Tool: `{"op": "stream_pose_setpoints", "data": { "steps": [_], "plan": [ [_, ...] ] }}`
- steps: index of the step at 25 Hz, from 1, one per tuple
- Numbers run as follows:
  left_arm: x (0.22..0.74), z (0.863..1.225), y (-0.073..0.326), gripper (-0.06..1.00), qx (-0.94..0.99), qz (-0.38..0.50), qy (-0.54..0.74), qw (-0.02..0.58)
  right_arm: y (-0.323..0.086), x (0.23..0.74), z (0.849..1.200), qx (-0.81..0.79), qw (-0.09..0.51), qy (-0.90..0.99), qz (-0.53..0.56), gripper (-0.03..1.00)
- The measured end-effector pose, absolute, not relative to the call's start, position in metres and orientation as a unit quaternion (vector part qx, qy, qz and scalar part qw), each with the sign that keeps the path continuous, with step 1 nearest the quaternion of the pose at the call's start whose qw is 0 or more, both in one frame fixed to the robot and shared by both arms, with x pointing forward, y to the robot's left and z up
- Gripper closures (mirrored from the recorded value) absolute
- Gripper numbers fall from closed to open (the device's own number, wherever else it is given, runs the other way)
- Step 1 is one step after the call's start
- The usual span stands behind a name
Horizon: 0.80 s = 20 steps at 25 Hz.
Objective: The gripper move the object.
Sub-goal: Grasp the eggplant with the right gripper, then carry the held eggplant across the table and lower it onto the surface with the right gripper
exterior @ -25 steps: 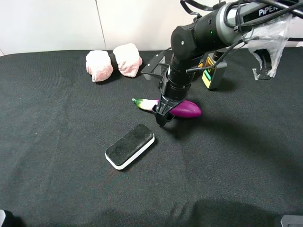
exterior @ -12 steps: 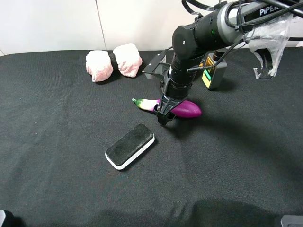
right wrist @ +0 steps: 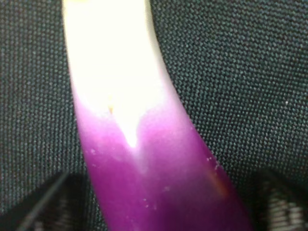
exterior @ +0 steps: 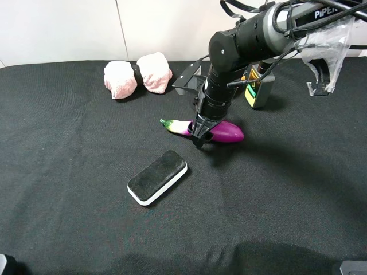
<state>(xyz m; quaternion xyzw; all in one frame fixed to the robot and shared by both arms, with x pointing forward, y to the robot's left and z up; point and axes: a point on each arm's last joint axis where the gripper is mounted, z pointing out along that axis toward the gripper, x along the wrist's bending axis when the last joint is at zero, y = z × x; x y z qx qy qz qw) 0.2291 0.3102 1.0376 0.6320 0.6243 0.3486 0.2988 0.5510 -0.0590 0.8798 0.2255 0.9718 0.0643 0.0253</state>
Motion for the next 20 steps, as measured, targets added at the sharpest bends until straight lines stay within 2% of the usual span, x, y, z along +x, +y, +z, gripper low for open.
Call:
{"op": "stream_pose_setpoints", "data": {
  "steps": [6,20],
  "plan": [
    [0.2291,1.0376,0.3102,0.24,0.632,0.349,0.624,0.299,-0.059,0.5511,0.8798,0.227,0.025,0.971,0.064,0.59],
    [0.2291,1.0376,0.3102,0.24,0.632,0.349,0.624,0.299,-0.059,0.5511,0.8798,0.227,0.025,0.971,0.064,0.59]
  ]
}}
